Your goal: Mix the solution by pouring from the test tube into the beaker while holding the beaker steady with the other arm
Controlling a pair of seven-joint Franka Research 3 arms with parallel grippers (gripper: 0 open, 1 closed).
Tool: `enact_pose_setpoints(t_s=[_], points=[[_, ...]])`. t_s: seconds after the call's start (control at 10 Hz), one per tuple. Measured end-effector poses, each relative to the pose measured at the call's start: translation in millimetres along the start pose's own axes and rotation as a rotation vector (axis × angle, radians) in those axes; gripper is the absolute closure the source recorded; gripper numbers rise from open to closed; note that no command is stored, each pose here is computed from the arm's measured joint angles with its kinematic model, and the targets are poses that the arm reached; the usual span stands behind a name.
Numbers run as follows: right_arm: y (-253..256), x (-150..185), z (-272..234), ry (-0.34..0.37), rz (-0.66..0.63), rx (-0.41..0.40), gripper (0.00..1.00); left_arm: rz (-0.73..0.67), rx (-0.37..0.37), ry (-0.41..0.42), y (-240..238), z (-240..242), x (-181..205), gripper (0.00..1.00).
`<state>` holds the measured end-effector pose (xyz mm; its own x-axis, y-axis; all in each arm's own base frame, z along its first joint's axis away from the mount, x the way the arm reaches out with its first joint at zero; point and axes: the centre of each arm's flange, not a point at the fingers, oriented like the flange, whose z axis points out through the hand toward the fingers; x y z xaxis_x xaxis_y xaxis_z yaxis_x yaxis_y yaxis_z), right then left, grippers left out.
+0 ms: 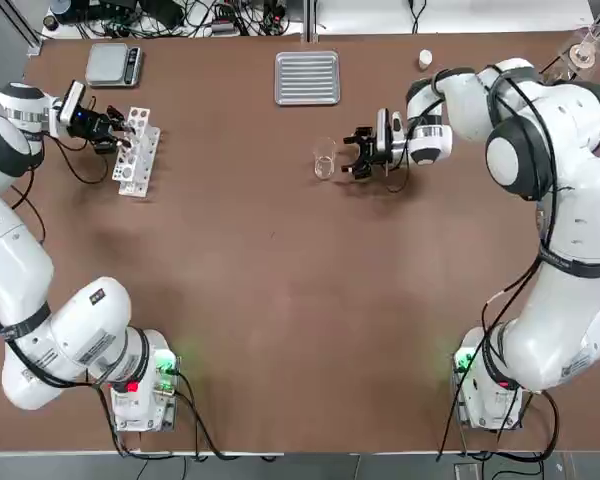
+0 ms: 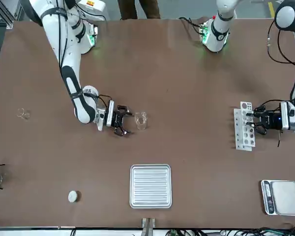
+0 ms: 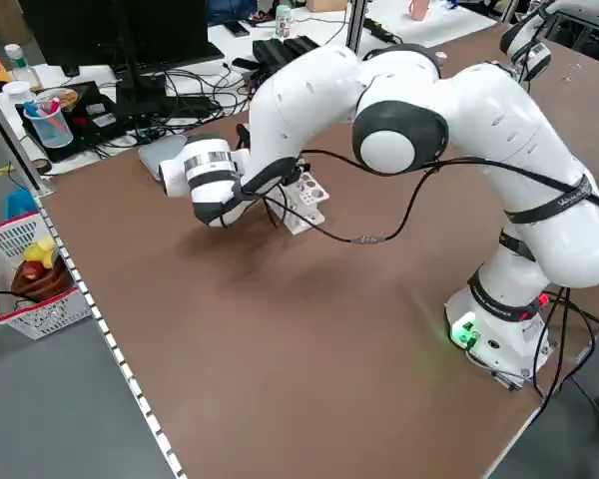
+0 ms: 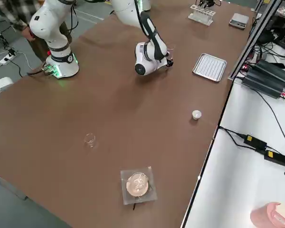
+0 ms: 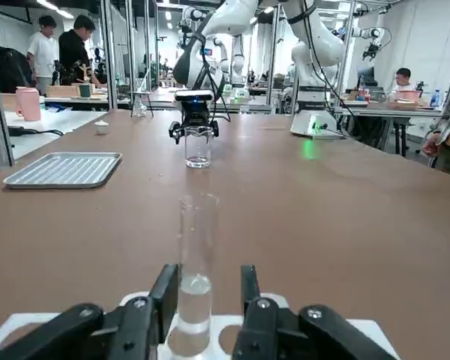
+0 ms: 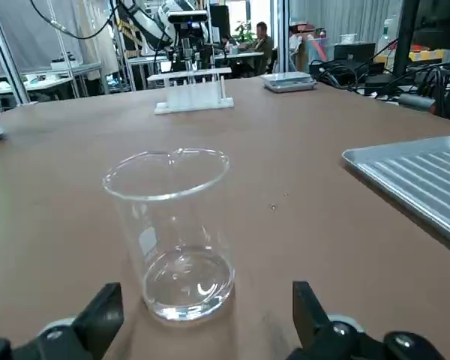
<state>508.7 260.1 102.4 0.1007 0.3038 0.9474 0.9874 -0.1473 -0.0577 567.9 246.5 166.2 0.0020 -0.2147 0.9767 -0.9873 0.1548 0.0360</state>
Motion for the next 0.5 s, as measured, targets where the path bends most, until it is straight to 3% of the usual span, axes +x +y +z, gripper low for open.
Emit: enact_pose_setpoints(t_s=[0.5], points=[[6.0, -2.3, 6.2, 0.005, 0.010, -0.042, 0.00, 0.003, 0.005, -0.001, -2.3, 1.7, -0.2, 0.68]])
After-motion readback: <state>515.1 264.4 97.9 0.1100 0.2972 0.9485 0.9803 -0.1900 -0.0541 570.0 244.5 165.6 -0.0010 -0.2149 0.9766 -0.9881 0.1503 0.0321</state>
